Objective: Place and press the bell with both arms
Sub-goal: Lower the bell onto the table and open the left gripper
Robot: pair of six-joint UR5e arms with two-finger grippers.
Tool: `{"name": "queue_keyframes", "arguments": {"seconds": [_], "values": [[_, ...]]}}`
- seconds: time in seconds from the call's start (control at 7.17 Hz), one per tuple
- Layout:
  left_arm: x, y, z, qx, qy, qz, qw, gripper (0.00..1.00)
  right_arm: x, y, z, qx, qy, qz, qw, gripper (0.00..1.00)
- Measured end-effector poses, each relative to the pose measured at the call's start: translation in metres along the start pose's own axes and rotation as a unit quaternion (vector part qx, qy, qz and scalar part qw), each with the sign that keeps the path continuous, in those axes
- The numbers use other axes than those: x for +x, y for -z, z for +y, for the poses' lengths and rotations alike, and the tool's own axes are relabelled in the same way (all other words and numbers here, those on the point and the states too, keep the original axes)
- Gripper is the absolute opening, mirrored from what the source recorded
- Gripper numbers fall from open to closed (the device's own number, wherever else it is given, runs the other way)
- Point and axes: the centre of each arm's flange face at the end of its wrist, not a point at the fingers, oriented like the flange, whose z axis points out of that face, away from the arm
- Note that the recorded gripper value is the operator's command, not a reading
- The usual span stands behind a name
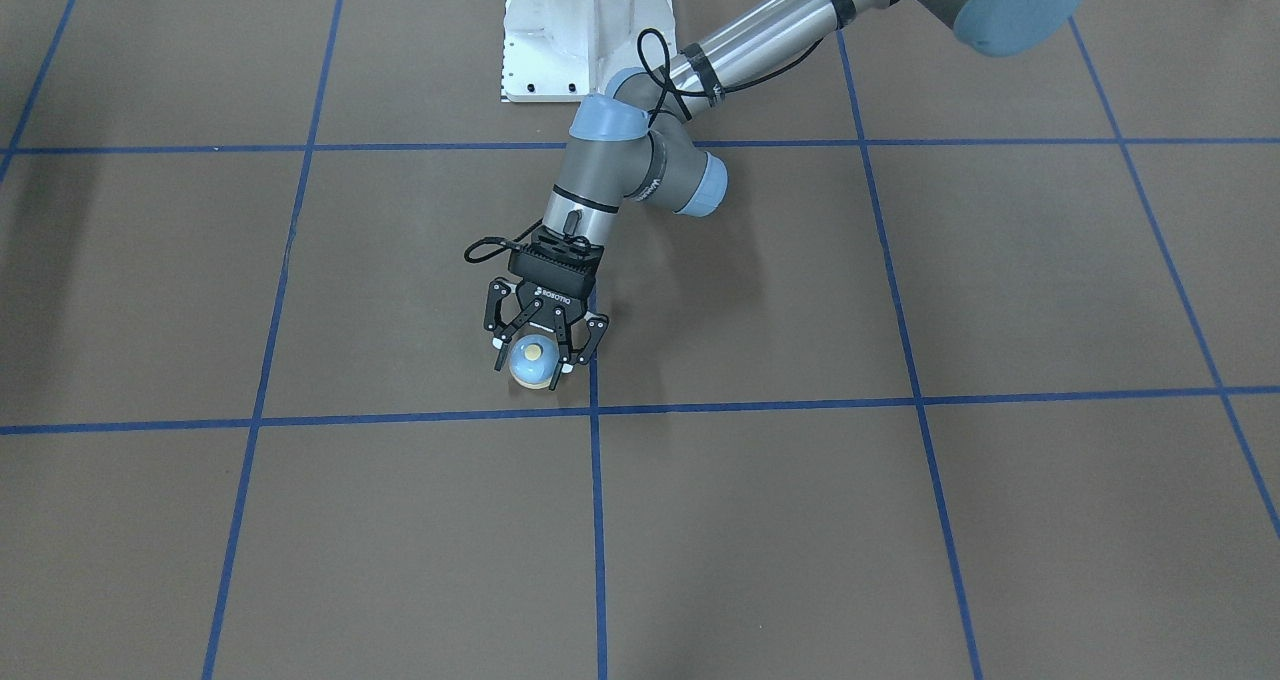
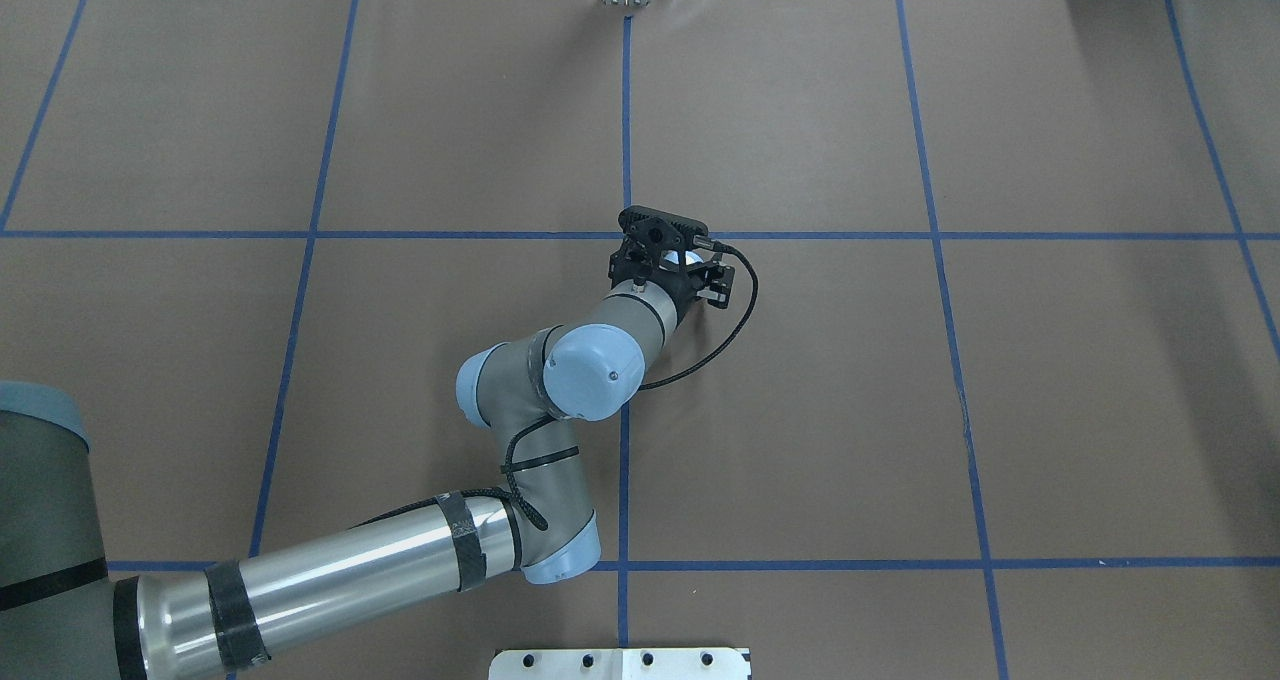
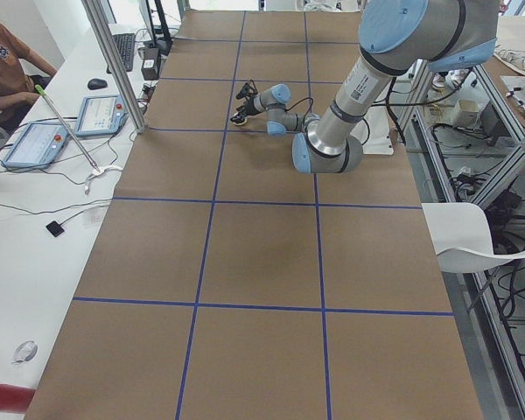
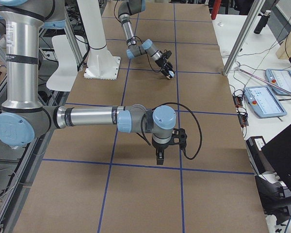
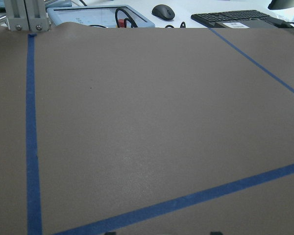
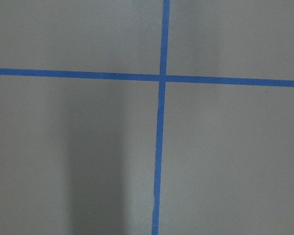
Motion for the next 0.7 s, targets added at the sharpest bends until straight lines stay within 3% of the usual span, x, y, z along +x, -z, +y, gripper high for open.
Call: {"name": "queue_keyframes", "arguments": {"seconds": [0.42,0.7], "values": [[0.008,0.006,-0.014,0.007,0.008,0.009,0.9999,1.00,0.000,0.000,0.000,0.000,-0.001,0.001,1.0000,1.00],[-0.002,0.005,-0.055,-0.002,0.011,0.010,0.9999,1.00,-0.012,0.011,-0.011,0.012,0.010,0.002,0.9999,1.00]]}}
